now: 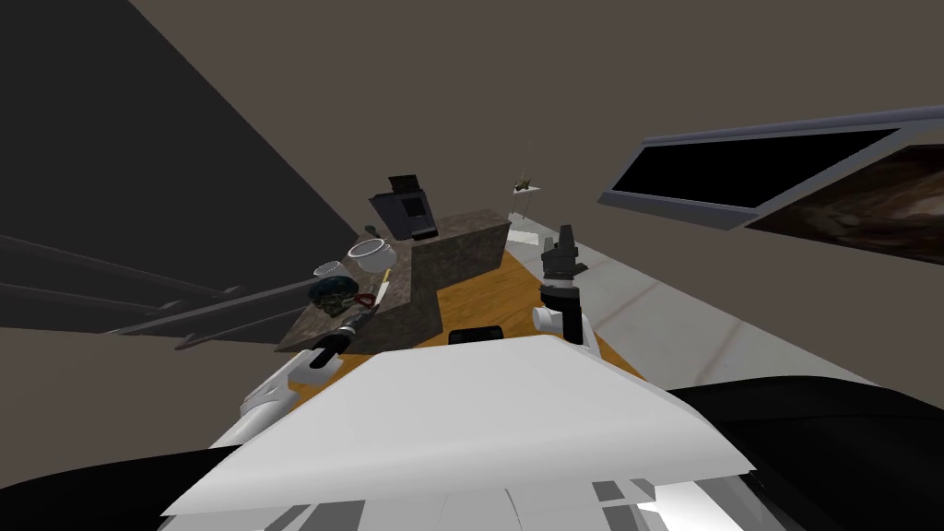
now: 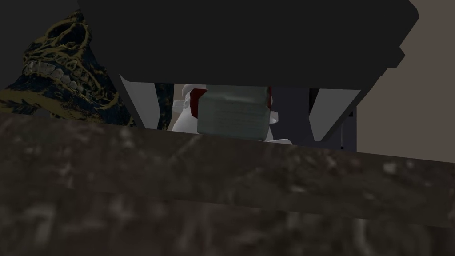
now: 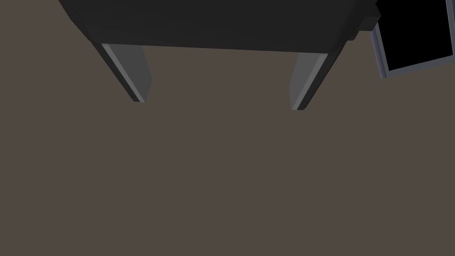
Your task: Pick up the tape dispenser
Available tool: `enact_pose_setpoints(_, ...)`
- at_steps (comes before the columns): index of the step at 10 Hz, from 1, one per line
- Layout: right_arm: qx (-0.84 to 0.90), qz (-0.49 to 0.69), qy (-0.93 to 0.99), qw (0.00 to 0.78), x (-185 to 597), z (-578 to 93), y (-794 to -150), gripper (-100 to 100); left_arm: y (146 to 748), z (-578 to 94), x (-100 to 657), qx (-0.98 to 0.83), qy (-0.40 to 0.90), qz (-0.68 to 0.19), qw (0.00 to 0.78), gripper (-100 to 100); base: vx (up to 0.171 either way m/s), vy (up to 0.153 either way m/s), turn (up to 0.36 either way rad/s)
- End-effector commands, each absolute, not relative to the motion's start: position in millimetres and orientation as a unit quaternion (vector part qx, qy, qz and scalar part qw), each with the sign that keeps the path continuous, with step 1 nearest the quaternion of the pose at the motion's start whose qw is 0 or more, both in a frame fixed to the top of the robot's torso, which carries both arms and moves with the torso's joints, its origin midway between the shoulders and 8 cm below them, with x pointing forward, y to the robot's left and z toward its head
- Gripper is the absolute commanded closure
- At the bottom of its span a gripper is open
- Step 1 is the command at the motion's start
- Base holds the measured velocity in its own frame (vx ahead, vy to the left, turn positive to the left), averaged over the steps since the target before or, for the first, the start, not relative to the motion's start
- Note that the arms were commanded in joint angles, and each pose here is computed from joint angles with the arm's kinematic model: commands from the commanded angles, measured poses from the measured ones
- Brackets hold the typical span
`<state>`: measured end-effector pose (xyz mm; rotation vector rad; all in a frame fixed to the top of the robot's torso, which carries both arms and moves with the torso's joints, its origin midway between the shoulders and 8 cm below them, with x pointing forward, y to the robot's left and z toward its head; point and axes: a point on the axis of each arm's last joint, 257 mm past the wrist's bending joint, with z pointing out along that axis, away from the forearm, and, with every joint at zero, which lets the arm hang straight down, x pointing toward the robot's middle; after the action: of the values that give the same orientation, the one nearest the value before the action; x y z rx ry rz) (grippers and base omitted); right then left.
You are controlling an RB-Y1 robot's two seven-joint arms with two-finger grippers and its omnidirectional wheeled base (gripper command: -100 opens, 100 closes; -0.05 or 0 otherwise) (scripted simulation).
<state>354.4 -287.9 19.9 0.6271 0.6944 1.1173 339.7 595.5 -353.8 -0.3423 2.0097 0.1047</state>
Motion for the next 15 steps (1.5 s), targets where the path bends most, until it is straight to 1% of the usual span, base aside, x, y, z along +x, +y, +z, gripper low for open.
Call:
enact_pose_setpoints(1, 0.287, 0.511, 0.317, 0.746, 354.4, 19.9, -287.9, 0, 599.2, -357.1, 331.7, -0.141, 0.840, 0.039, 0.523, -100, 0.029, -0.027, 0.007)
enact_pose_setpoints(2, 0.287, 0.511, 0.317, 0.746, 354.4, 19.9, -287.9, 0, 619.2, -359.8, 310.3, -0.156, 0.840, 0.049, 0.518, -100, 0.065, -0.061, -0.159)
enact_pose_setpoints(4, 0.287, 0.511, 0.317, 0.746, 354.4, 19.9, -287.9, 0, 618.3, -361.5, 306.0, -0.150, 0.839, 0.040, 0.521, -100, 0.045, -0.044, -0.022)
enact_pose_setpoints(5, 0.287, 0.510, 0.317, 0.746, 354.4, 19.9, -287.9, 0, 637.5, -362.0, 283.6, -0.164, 0.838, 0.049, 0.518, -100, 0.036, -0.052, -0.147)
enact_pose_setpoints(7, 0.287, 0.510, 0.317, 0.746, 354.4, 19.9, -287.9, 0, 637.7, -363.3, 279.1, -0.161, 0.838, 0.044, 0.520, -100, 0.051, -0.037, -0.038)
enact_pose_setpoints(8, 0.287, 0.510, 0.317, 0.746, 354.4, 19.9, -287.9, 0, 658.6, -362.7, 254.1, -0.175, 0.836, 0.058, 0.517, -100, 0.059, -0.052, -0.134)
enact_pose_setpoints(10, 0.287, 0.510, 0.317, 0.746, 354.4, 19.9, -287.9, 0, 657.1, -362.3, 251.2, -0.171, 0.835, 0.050, 0.521, -100, 0.057, -0.032, -0.038)
enact_pose_setpoints(11, 0.287, 0.510, 0.317, 0.746, 354.4, 19.9, -288.0, 0, 674.2, -357.4, 230.8, -0.183, 0.831, 0.064, 0.521, -100, 0.064, -0.043, -0.147)
enact_pose_setpoints(13, 0.287, 0.510, 0.317, 0.746, 354.4, 19.9, -287.9, 0, 675.1, -357.9, 223.1, -0.179, 0.830, 0.058, 0.524, -100, 0.048, -0.031, -0.034)
enact_pose_setpoints(14, 0.287, 0.510, 0.317, 0.746, 354.4, 19.9, -288.0, 0, 692.1, -351.2, 201.8, -0.190, 0.826, 0.073, 0.526, -100, 0.062, -0.046, -0.155)
enact_pose_setpoints(15, 0.287, 0.511, 0.317, 0.746, 354.4, 19.9, -287.9, 0, 694.5, -352.0, 193.0, -0.190, 0.826, 0.072, 0.526, -100, 0.069, -0.045, -0.074)
